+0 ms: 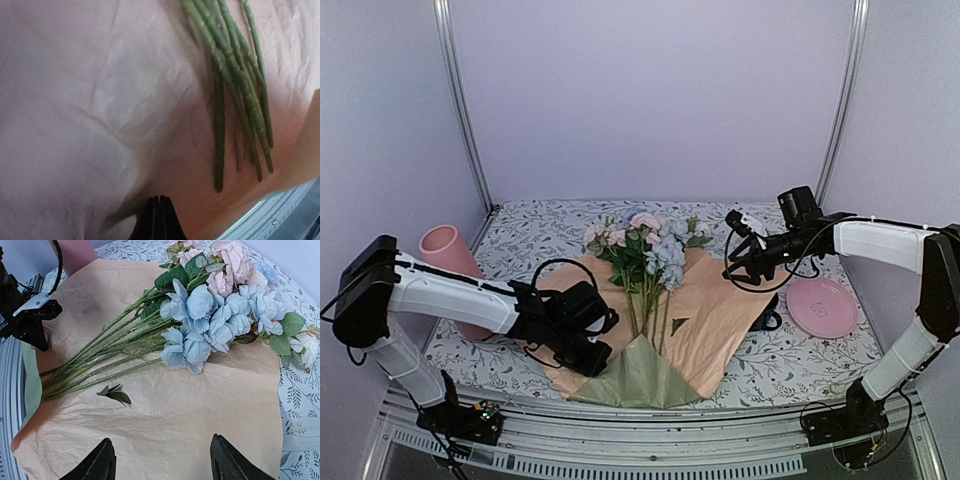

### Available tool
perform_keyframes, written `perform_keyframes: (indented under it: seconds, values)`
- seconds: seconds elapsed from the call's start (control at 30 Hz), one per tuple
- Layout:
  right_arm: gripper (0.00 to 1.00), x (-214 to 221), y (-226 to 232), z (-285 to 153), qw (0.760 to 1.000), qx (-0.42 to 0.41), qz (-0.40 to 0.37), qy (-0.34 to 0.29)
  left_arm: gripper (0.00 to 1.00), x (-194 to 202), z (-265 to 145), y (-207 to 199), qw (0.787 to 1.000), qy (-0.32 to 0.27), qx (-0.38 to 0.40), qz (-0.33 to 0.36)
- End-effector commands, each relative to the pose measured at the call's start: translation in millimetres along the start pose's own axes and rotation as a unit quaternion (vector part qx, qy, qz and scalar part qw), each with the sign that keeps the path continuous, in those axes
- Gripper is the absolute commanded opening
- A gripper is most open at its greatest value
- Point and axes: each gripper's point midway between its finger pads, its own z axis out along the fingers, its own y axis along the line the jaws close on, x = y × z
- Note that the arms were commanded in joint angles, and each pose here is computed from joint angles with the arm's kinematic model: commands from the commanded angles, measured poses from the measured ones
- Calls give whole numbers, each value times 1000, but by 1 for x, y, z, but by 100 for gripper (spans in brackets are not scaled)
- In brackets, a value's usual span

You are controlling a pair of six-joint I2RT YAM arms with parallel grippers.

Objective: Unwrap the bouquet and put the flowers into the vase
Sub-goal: Unfold the two-thirds folded wrapping paper from the folded wrapping paper, then unfold the 1/4-folded wrapping paper from the folded wrapping paper.

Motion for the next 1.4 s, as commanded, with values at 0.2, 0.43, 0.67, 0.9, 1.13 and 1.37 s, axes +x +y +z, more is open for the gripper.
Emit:
perform_keyframes:
  seconds: [0.2, 0.43, 0.67, 0.9, 1.13, 1.37]
  values:
    - [66, -11, 4, 2, 1000, -19, -10, -14, 0, 35, 6, 17, 999, 5, 19, -48]
    - [66, -9, 9, 7, 999, -32, -4, -11, 0, 35, 2, 28, 999, -6, -12, -37]
    - [66, -11, 14, 7, 999, -35, -10, -12, 0, -33, -72, -24, 984, -160, 69, 39]
    - [66, -11, 16, 8, 999, -38, -11, -12, 0, -91, -113, -18, 956, -269, 117, -29]
    - [66, -12, 17, 8, 999, -40, -12, -12, 0, -103, -72, -18, 965, -210, 150, -46]
    - [66, -13, 20, 6, 999, -43, -14, -14, 0, -67, -37, -54, 967, -102, 234, 10]
